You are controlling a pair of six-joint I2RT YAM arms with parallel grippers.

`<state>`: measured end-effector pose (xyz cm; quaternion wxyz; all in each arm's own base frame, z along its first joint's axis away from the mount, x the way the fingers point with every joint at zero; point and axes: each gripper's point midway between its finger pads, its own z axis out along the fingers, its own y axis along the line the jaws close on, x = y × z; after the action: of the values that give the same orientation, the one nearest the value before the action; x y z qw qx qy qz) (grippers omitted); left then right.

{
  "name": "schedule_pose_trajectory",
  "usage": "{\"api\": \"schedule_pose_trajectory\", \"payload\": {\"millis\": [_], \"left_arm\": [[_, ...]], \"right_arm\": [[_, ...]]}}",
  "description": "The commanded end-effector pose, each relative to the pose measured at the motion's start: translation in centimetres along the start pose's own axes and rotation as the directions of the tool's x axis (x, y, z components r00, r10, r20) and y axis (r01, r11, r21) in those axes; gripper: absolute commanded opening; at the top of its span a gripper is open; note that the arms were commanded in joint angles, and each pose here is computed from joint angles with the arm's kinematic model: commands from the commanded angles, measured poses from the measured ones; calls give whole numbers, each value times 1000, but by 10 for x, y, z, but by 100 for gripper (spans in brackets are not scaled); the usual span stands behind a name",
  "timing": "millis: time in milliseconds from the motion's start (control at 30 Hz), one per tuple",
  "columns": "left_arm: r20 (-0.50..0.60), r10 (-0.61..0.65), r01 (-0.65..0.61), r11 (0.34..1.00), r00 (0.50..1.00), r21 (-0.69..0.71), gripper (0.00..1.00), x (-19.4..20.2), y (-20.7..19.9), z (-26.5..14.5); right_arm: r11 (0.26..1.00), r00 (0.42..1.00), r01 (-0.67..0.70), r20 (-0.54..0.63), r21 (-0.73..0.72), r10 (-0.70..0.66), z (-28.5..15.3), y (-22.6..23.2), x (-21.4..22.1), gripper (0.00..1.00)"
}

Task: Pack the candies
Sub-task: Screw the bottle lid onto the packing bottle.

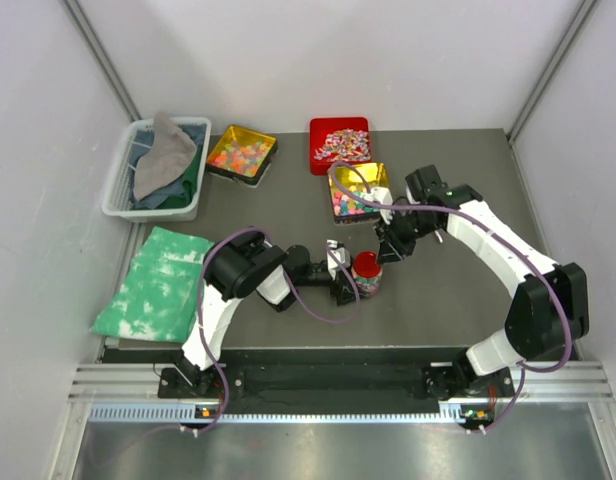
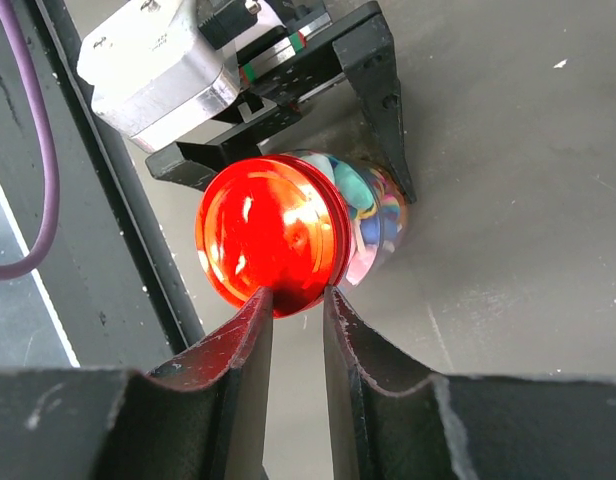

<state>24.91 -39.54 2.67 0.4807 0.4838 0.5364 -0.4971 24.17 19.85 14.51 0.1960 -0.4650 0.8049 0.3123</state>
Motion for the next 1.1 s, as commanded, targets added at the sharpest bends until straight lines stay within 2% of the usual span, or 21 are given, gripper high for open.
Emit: {"api": "schedule_pose_trajectory", "payload": {"millis": [0,267,500,767,900,1067], "left_arm": [[102,62,-50,992,993,-117,36,-24,25,-2],[101,60,-49,992,993,-116,36,-24,24,-2],[100,61,-49,992,993,-116,36,-24,25,-2],[101,62,-50,992,993,-116,36,-24,25,-2],[101,60,-49,992,993,-112,36,-23,24,-2],[102,62,-50,992,993,-113,36,-24,24,-2]], "right_arm": [[977,987,-99,-143,-188,73,5,57,36,25],[973,980,-114,-182,-202,77,3,62,48,26],[977,980,-109,-182,-181,75,-8,61,49,36],[996,997,-68,-51,-61,65,-41,26,15,40],[1000,999,-8,39,7,8,-47,4,-25,40],[998,997,-31,73,-58,35,-31,-13,-50,38]]}}
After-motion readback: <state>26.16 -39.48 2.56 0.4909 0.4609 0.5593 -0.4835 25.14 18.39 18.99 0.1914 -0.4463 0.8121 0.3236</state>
